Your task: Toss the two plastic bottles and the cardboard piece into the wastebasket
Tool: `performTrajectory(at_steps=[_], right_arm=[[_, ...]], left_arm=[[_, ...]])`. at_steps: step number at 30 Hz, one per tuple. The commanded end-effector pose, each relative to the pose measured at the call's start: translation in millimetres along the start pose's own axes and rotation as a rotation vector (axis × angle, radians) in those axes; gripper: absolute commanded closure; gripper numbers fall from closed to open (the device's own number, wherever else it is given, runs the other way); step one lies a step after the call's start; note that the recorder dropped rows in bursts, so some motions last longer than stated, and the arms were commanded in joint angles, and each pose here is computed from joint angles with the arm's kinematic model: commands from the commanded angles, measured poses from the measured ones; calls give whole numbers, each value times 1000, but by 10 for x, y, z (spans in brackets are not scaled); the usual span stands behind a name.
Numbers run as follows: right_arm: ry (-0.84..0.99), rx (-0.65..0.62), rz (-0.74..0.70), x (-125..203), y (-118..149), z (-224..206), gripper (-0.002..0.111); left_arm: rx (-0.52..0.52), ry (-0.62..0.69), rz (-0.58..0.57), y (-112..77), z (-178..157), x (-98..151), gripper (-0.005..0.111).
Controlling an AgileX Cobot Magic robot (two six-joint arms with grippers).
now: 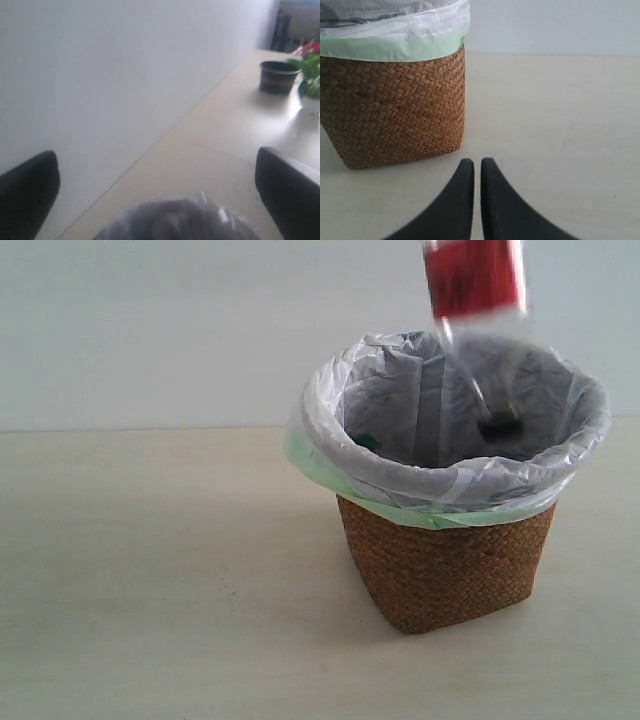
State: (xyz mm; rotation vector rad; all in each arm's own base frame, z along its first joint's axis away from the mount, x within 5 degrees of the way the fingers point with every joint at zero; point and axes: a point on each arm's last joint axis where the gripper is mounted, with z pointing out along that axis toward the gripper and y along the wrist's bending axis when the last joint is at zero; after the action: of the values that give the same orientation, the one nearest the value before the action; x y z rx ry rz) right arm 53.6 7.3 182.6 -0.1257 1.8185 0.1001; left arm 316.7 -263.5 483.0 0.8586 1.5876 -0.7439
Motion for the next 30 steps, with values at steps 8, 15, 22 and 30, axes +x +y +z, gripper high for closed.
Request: performTrajectory(at_steps=[8, 15, 22, 30], right_arm=[[-16, 1, -11, -14, -1, -5, 106], [-16, 1, -11, -14, -1, -5, 106], [-16, 1, -11, -14, -1, -5, 106], [-16, 1, -11, -14, -1, -5, 106]], left_arm=[[-216, 299, 14, 207, 13, 314, 7], [-268, 454, 87, 177, -296, 278, 99], [-310, 331, 139, -122, -1145, -237, 99], [-344, 145, 122, -494, -2084, -535, 99]])
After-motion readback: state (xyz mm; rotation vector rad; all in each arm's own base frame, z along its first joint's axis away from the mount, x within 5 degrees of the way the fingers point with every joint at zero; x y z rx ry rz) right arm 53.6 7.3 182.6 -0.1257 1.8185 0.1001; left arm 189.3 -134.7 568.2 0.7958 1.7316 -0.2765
